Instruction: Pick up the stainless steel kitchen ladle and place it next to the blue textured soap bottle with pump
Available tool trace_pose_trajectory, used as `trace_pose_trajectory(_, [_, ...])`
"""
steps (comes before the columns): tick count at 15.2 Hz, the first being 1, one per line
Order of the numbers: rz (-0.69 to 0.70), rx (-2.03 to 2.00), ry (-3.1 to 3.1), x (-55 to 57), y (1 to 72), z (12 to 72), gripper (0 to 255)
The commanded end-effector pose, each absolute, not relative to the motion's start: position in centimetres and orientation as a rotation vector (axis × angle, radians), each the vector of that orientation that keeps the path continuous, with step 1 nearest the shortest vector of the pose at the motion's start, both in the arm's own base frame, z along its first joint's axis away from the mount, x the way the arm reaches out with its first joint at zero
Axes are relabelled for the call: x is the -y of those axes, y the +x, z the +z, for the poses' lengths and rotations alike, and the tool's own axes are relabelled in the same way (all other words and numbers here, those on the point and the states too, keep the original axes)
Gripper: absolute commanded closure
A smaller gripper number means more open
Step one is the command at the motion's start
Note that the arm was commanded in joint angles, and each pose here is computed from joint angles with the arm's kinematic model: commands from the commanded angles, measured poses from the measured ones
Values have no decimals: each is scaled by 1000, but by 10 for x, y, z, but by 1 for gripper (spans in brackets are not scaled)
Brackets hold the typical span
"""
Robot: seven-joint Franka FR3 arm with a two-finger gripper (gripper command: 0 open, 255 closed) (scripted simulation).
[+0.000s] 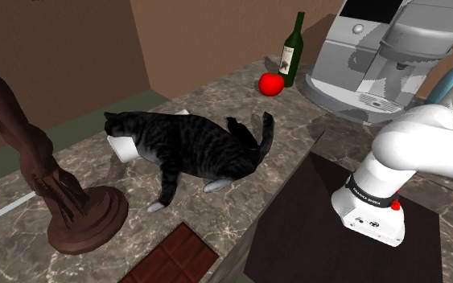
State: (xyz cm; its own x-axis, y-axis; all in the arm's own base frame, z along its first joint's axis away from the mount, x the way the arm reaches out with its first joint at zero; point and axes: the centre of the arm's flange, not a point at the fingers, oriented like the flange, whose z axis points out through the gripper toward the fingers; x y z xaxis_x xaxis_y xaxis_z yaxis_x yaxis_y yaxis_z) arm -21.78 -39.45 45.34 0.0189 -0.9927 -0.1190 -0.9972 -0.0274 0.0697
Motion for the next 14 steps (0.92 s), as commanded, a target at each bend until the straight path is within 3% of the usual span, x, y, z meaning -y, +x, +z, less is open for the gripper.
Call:
trace_pose_trajectory(1, [208, -2167, -2219, 394, -218, 443, 255])
trace_pose_trajectory(14, [208, -2167, -2219, 394, -218, 374, 255])
